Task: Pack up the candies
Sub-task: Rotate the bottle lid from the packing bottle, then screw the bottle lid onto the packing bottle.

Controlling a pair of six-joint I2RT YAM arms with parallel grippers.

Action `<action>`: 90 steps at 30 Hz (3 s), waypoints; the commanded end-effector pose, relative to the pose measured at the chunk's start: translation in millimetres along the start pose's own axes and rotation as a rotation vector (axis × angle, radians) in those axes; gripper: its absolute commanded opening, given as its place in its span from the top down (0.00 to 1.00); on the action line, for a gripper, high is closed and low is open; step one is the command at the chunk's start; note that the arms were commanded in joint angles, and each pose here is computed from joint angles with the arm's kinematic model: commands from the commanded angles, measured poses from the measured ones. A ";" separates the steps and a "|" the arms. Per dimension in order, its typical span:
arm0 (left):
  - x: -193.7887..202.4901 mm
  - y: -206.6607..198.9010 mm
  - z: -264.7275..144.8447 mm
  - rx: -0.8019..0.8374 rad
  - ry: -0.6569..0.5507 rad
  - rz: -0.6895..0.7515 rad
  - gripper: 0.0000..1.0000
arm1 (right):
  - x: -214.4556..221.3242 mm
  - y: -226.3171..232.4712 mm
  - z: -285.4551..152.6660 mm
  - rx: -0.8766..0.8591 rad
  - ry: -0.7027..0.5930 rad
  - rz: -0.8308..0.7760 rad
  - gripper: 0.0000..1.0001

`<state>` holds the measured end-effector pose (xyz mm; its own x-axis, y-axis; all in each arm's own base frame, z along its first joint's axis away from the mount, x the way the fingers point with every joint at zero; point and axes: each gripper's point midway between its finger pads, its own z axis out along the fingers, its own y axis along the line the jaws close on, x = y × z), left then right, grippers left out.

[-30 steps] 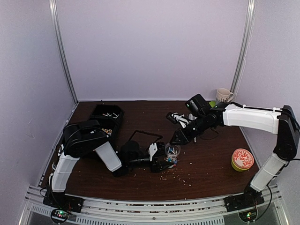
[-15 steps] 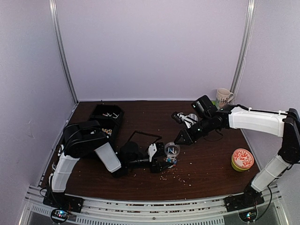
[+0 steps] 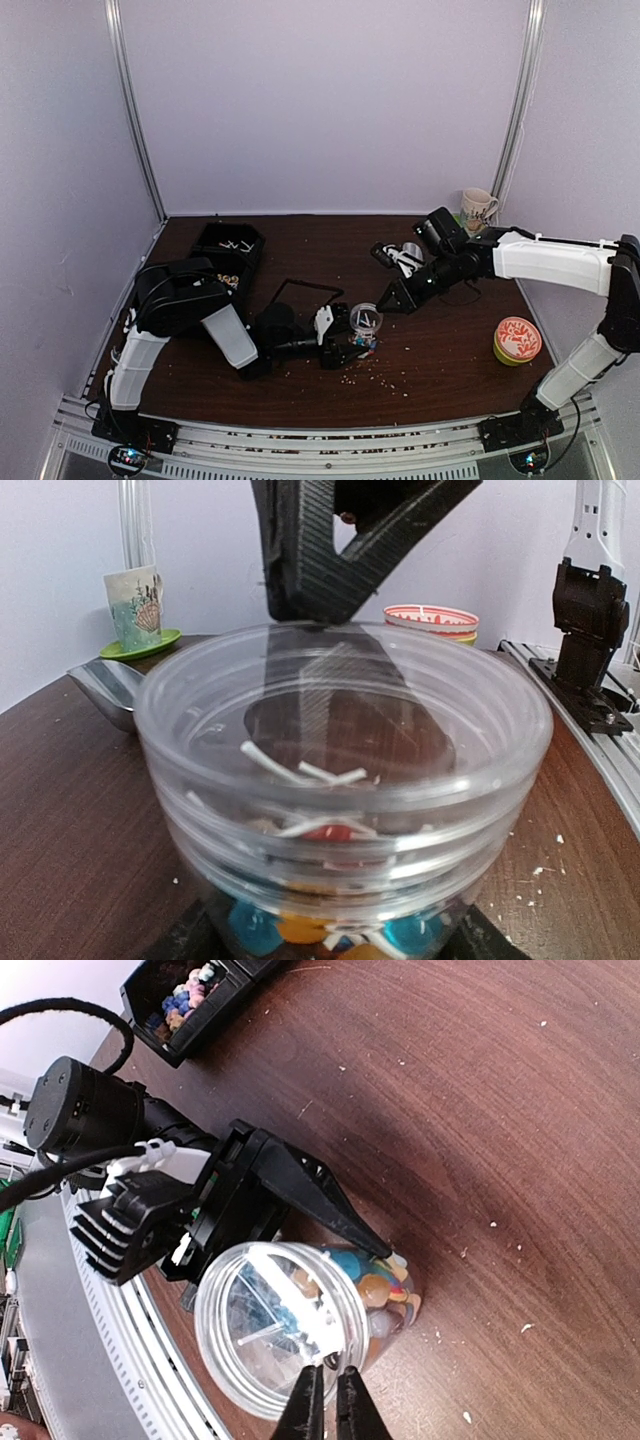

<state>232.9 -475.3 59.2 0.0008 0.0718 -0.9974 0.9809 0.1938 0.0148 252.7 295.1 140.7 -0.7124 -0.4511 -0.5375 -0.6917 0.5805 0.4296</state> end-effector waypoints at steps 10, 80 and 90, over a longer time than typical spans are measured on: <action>17.1 15.3 -6.6 -0.040 0.025 -0.002 0.53 | -1.1 18.8 -42.3 0.087 -0.067 -0.192 0.44; 18.2 -6.0 -7.7 0.127 0.015 -0.019 0.53 | 0.1 42.0 26.4 -0.012 0.071 -0.769 0.38; 16.8 27.5 -11.7 -0.085 0.019 -0.024 0.53 | -11.6 24.0 29.8 0.139 0.049 -0.639 0.39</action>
<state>230.5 -470.6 58.4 -0.0014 0.0498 -0.9988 0.9937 0.1121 0.0042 236.5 334.8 139.6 -0.0684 -0.7653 -0.6401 -0.9870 0.1454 -0.0683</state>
